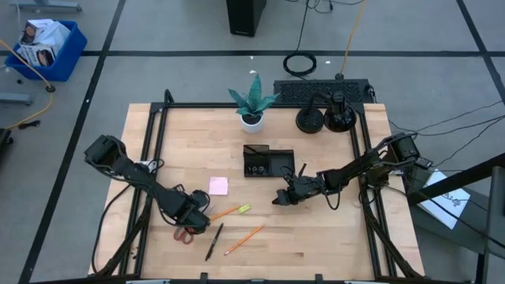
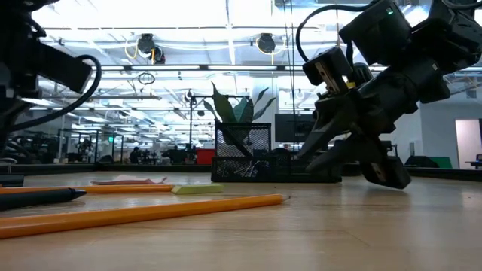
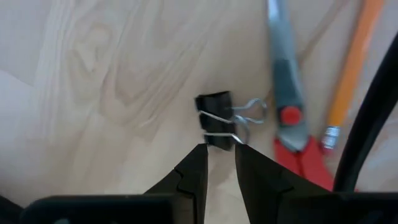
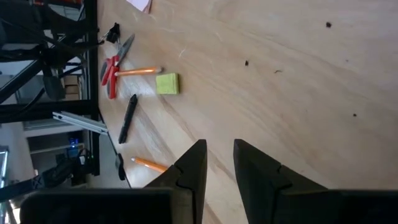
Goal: Pick and place office supplies into organizer
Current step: Put the black binder clip into the black desk organizer
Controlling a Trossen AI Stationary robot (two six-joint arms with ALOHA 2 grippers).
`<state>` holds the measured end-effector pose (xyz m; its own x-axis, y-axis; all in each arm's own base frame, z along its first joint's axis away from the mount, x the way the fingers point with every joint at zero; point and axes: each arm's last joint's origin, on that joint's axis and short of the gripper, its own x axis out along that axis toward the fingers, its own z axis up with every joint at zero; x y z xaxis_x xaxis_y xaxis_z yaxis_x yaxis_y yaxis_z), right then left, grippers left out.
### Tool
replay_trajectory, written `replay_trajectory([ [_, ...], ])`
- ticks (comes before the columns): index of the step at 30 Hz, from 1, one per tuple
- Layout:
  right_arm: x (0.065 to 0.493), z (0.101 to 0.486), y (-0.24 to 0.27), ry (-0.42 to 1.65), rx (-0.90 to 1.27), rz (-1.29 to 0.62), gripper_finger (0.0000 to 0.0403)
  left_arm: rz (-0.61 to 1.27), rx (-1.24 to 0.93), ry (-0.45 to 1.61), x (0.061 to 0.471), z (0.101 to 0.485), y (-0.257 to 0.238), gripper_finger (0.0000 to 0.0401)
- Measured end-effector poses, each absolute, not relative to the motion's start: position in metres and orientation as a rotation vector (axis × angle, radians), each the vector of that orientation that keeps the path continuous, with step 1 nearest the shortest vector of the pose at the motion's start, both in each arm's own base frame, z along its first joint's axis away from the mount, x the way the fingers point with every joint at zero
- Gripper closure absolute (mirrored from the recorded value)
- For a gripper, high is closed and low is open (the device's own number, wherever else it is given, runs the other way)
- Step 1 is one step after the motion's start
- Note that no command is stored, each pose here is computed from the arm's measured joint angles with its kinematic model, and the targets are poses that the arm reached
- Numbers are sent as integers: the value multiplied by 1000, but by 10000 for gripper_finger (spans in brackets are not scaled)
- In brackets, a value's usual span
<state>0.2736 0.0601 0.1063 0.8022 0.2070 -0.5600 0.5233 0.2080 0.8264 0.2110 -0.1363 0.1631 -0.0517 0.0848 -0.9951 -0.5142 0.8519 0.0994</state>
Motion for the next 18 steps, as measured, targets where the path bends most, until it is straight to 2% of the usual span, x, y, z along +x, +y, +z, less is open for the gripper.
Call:
replay_trajectory([
  [9,273,106,60,655,1372,-247,328,486,-386,1420,231,191,-145,313],
  [18,273,106,61,669,1378,-230,328,509,-366,1399,234,192,-140,313],
])
